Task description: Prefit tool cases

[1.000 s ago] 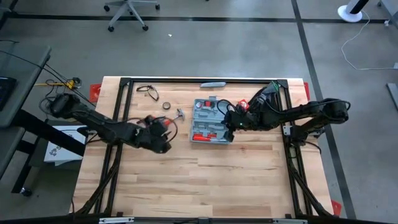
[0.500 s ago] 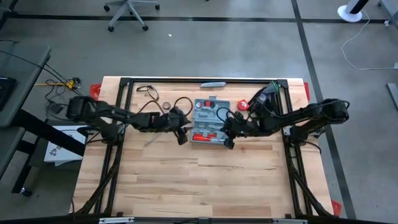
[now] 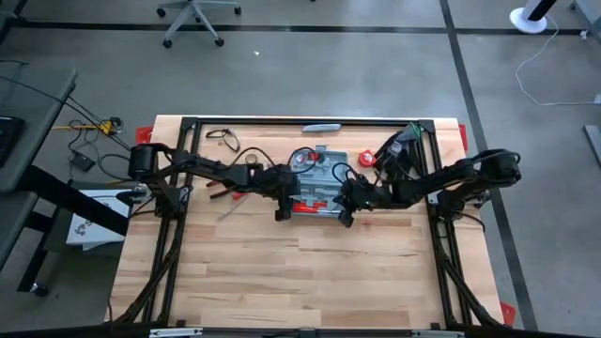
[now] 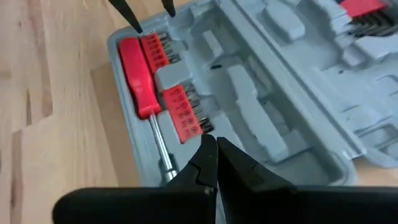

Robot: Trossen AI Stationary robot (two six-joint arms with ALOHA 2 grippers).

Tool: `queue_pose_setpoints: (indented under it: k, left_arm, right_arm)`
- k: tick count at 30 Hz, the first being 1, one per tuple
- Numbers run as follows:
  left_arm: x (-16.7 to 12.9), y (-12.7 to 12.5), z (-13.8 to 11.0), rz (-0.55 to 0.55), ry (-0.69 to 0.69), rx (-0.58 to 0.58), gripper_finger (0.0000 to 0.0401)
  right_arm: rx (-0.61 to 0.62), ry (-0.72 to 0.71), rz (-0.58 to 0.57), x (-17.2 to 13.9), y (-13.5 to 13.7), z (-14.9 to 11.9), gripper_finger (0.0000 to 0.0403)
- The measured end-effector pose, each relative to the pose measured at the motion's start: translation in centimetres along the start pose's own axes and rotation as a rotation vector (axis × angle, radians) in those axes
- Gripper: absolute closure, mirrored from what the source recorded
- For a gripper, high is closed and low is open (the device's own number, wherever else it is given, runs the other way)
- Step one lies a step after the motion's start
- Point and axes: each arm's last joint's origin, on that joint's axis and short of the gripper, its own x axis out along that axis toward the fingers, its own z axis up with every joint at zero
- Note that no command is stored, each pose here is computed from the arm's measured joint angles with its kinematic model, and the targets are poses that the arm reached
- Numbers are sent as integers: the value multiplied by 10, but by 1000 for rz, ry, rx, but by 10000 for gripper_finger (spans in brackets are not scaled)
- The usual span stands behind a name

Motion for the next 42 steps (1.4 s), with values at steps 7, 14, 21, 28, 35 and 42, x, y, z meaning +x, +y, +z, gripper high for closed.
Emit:
queue_pose_setpoints:
  k: [7,14,21,28,35,42]
  left_arm:
    - [-1,-2,6,-4,-16,-12,275]
    - [-2,-14,6,-130,-23,19,275]
    - [-2,-17,5,-126,-8,7,275]
    - [-2,-14,6,-37,-9,5,275]
    - [-2,-14,10,-17,-53,0,275]
    - [-2,-13,15,-12,-108,8,275]
  right_arm:
    - [-20,14,27,1,10,-6,403]
    - [-47,18,33,0,13,-8,403]
    - [-57,-2,-13,0,11,-8,403]
    - [18,-1,-1,-1,16,-10,403]
    - [14,-9,-13,-2,17,-10,403]
    - [17,-3,-3,-2,17,-11,403]
